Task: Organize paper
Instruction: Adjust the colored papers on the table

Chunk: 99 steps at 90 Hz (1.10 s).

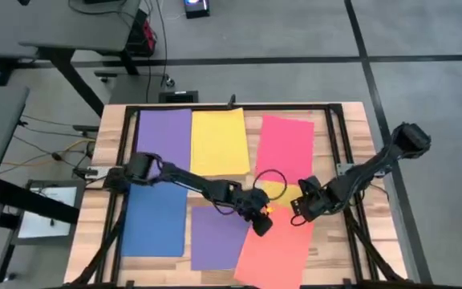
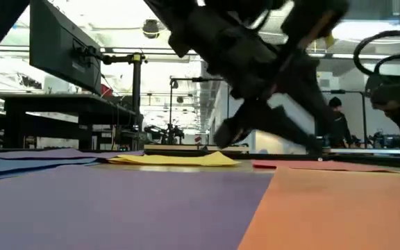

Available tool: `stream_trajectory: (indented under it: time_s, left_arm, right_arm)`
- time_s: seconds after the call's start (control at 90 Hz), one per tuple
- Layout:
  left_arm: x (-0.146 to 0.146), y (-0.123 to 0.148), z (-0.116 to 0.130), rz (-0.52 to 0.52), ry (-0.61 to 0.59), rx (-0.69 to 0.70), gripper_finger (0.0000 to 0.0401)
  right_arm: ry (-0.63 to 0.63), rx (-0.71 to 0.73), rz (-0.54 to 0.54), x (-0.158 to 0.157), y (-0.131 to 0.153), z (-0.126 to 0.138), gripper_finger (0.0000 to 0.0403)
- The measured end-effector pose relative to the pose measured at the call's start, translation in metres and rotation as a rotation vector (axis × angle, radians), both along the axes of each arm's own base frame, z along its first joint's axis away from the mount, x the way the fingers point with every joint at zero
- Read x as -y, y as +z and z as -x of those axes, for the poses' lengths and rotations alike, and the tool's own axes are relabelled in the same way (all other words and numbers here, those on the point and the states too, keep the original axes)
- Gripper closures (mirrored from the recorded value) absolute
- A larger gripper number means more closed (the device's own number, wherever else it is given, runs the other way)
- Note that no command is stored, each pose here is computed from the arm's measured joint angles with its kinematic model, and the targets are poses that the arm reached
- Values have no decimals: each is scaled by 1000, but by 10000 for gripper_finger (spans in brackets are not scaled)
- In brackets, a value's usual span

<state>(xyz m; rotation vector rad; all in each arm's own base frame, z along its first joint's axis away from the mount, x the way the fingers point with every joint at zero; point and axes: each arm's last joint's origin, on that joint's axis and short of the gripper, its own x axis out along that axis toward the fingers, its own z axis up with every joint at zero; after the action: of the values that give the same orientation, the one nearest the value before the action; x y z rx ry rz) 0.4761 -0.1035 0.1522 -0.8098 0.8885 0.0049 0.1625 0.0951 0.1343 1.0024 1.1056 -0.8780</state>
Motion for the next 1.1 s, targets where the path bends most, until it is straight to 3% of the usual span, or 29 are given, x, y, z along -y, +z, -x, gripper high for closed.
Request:
stream_trajectory:
  time_s: [0.333, 0.644, 0.833, 0.967, 1.1]
  left_arm:
    - [-28, -6, 13, -188, -145, -207, 311]
    - [-39, 18, 15, -270, -217, -174, 310]
    - [-33, 42, 7, -261, -224, -77, 310]
    - [-9, 44, 10, -161, -140, -111, 310]
    - [23, 33, 21, -237, -118, -158, 310]
  right_arm:
    - [37, 252, -184, -25, -1, -27, 185]
    - [53, 334, -246, -26, 17, -23, 185]
    - [76, 247, -168, -11, 26, -7, 185]
    - [68, 138, -50, 5, 29, 11, 185]
    - [44, 101, 30, 10, 21, 16, 185]
